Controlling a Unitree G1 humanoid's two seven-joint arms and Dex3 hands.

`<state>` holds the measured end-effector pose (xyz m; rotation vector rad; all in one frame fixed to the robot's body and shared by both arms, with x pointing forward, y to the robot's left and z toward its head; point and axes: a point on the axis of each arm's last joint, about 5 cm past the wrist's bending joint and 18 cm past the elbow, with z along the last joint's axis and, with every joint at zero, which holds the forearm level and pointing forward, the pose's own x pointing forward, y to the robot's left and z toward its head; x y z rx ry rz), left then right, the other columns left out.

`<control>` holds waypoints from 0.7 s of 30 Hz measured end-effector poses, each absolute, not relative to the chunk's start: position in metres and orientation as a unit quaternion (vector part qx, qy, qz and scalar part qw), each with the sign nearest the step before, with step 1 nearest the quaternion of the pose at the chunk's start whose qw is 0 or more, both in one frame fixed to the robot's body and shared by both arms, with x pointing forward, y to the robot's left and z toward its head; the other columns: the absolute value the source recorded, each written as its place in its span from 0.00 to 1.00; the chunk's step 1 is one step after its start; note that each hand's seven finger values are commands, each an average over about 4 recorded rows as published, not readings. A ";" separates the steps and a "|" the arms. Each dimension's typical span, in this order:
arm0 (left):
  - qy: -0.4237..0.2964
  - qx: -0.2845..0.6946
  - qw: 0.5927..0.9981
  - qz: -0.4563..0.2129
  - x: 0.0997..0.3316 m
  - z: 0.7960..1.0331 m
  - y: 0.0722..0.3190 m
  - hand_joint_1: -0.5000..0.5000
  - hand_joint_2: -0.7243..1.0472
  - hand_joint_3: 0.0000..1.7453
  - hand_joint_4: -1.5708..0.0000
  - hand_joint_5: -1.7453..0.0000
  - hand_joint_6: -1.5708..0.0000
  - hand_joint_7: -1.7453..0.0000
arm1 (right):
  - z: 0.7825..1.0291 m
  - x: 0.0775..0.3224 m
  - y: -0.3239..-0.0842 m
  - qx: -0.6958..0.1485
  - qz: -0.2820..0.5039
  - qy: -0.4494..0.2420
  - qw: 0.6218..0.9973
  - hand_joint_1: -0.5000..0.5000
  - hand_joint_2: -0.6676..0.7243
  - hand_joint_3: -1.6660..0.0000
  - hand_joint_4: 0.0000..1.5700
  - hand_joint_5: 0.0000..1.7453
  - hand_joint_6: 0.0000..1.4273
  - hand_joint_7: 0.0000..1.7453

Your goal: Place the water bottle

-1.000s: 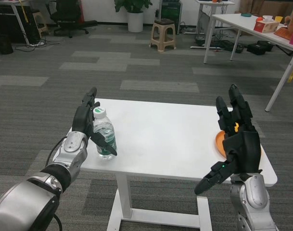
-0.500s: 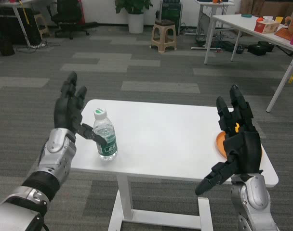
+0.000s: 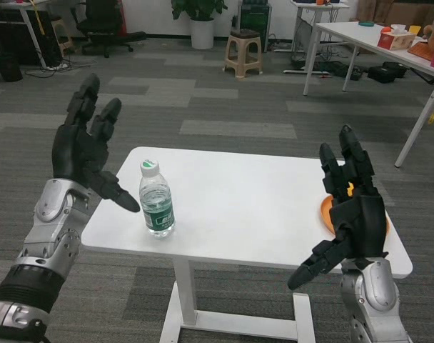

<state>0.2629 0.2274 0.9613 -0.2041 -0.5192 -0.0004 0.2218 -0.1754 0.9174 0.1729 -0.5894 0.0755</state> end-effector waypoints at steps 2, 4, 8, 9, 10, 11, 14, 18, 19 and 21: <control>-0.252 -0.102 0.962 -0.023 0.259 0.963 0.228 0.02 0.01 0.05 1.00 0.82 1.00 1.00 | 0.917 0.222 -0.175 0.085 0.037 -0.290 0.952 0.42 1.00 1.00 0.09 0.00 0.00 0.00; -0.251 -0.105 0.961 -0.042 0.256 0.966 0.228 0.02 0.01 0.05 1.00 0.81 1.00 1.00 | 0.917 0.222 -0.175 0.085 0.037 -0.290 0.952 0.42 1.00 1.00 0.09 0.00 0.00 0.00; -0.260 -0.124 0.956 -0.059 0.252 0.968 0.229 0.02 0.00 0.00 1.00 0.82 1.00 1.00 | 0.917 0.222 -0.175 0.085 0.037 -0.290 0.952 0.42 1.00 1.00 0.09 0.00 0.00 0.00; -0.261 -0.125 0.955 -0.059 0.251 0.968 0.229 0.02 0.00 0.01 1.00 0.81 1.00 1.00 | 0.917 0.222 -0.175 0.085 0.037 -0.290 0.952 0.42 1.00 1.00 0.09 0.00 0.00 0.00; -0.261 -0.125 0.955 -0.060 0.251 0.968 0.229 0.02 0.00 0.03 1.00 0.79 1.00 1.00 | 0.917 0.222 -0.175 0.085 0.037 -0.290 0.952 0.42 1.00 1.00 0.09 0.00 0.00 0.00; -0.262 -0.125 0.955 -0.061 0.251 0.968 0.228 0.02 0.00 0.04 1.00 0.78 1.00 1.00 | 0.917 0.222 -0.175 0.085 0.037 -0.290 0.952 0.42 1.00 1.00 0.09 0.00 0.00 0.00; -0.265 -0.125 0.954 -0.064 0.250 0.969 0.228 0.02 0.00 0.05 1.00 0.78 1.00 1.00 | 0.917 0.222 -0.175 0.085 0.037 -0.290 0.952 0.42 1.00 1.00 0.09 0.00 0.00 0.00; -0.267 -0.128 0.953 -0.066 0.250 0.969 0.226 0.02 0.00 0.04 1.00 0.79 1.00 1.00 | 0.917 0.222 -0.175 0.085 0.037 -0.290 0.952 0.42 1.00 1.00 0.09 0.00 0.00 0.00; -0.268 -0.128 0.953 -0.066 0.250 0.969 0.226 0.02 0.00 0.03 1.00 0.78 1.00 1.00 | 0.917 0.222 -0.175 0.085 0.037 -0.290 0.952 0.42 1.00 1.00 0.09 0.00 0.00 0.00; -0.268 -0.129 0.952 -0.067 0.250 0.970 0.226 0.02 0.00 0.03 1.00 0.76 1.00 1.00 | 0.917 0.222 -0.175 0.085 0.037 -0.290 0.953 0.42 1.00 1.00 0.09 0.00 0.00 0.00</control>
